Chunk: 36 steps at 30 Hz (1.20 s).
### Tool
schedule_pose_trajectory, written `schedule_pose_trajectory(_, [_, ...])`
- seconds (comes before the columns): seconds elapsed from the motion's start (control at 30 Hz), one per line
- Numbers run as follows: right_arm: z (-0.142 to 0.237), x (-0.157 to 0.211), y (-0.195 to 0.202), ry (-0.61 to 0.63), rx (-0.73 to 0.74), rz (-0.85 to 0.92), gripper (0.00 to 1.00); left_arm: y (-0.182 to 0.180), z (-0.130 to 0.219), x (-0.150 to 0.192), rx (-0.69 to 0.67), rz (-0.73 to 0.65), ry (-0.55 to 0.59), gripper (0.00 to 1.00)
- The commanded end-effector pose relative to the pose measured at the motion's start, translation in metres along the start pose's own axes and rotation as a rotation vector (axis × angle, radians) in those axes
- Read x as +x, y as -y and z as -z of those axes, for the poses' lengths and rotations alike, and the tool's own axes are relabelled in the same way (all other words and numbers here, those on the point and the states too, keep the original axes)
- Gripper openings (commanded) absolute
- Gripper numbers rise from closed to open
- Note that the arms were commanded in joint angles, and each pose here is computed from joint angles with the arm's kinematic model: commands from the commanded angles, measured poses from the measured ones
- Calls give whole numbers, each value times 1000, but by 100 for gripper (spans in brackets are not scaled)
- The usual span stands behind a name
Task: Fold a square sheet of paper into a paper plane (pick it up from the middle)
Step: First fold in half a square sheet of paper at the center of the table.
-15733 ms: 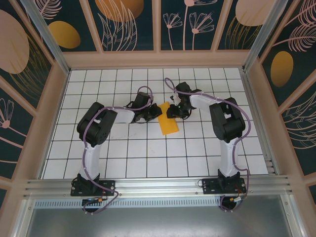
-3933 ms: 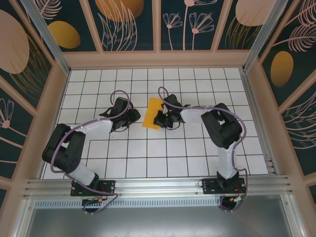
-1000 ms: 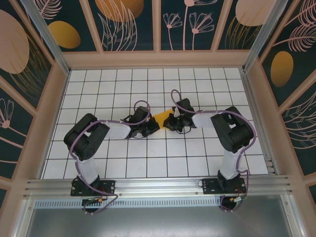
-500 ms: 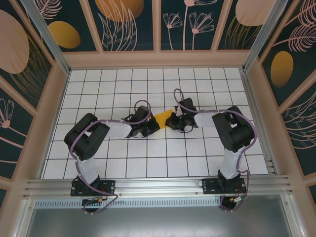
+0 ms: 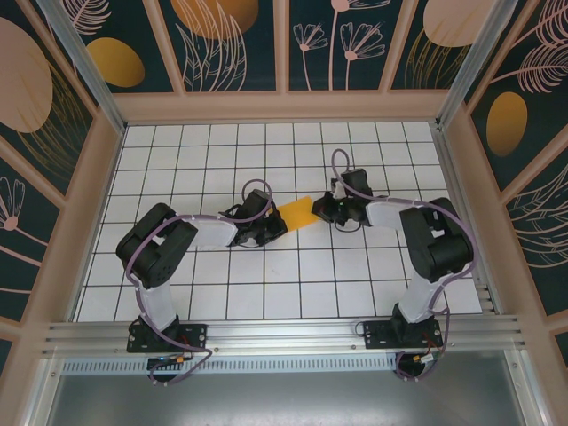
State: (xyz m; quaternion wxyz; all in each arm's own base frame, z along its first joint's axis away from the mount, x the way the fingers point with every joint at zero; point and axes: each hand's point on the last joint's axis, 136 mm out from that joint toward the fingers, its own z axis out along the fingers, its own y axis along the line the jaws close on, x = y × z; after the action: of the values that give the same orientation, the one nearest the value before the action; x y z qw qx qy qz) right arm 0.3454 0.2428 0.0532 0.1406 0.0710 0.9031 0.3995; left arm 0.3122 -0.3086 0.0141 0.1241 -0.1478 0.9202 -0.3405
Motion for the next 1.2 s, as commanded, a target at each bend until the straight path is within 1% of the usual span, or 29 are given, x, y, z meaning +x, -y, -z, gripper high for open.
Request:
schedule_pose_trajectory(0.0, [-11, 15, -24, -41, -43, 57, 0, -34, -7, 8, -128, 13, -26, 0])
schedule_pose_trajectory(0.1, [-25, 28, -20, -75, -28, 37, 0, -34, -6, 8, -130, 13, -24, 0])
schedule_pose_trajectory(0.2, [-34, 34, -21, -104, -53, 37, 0, -33, -5, 8, -128, 9, -25, 0])
schedule_pose_trajectory(0.37, [-42, 33, 6, -120, -4, 3, 0, -30, -4, 6, -129, 6, -20, 0])
schedule_pose_trajectory(0.5, [-29, 20, 34, -75, 66, -27, 0, -34, -3, 7, -144, 8, -21, 0])
schedule_pose_trajectory(0.63, [-8, -1, 65, 3, 116, -64, 0, -34, -3, 7, -144, 0, -18, 0])
schedule_pose_trajectory(0.73, [4, -17, 78, 48, 143, -77, 0, -32, -1, 5, -142, -10, -12, 0])
schedule_pose_trajectory(0.83, [17, -33, 69, 99, 134, -62, 0, -31, 0, 4, -143, -17, -11, 0])
schedule_pose_trajectory(0.93, [28, -39, 36, 128, 43, -14, 0, -27, 0, 2, -127, -22, -4, 0])
schedule_pose_trajectory(1.0, [30, -32, 14, 115, -37, 14, 0, -19, 3, 0, -102, -33, 6, 0])
schedule_pose_trajectory(1.1, [24, -18, -4, 84, -84, 32, 0, -10, 5, -4, -75, -47, 16, 0])
schedule_pose_trajectory(1.17, [13, -6, -8, 45, -91, 26, 0, -6, 4, -4, -62, -52, 13, 0])
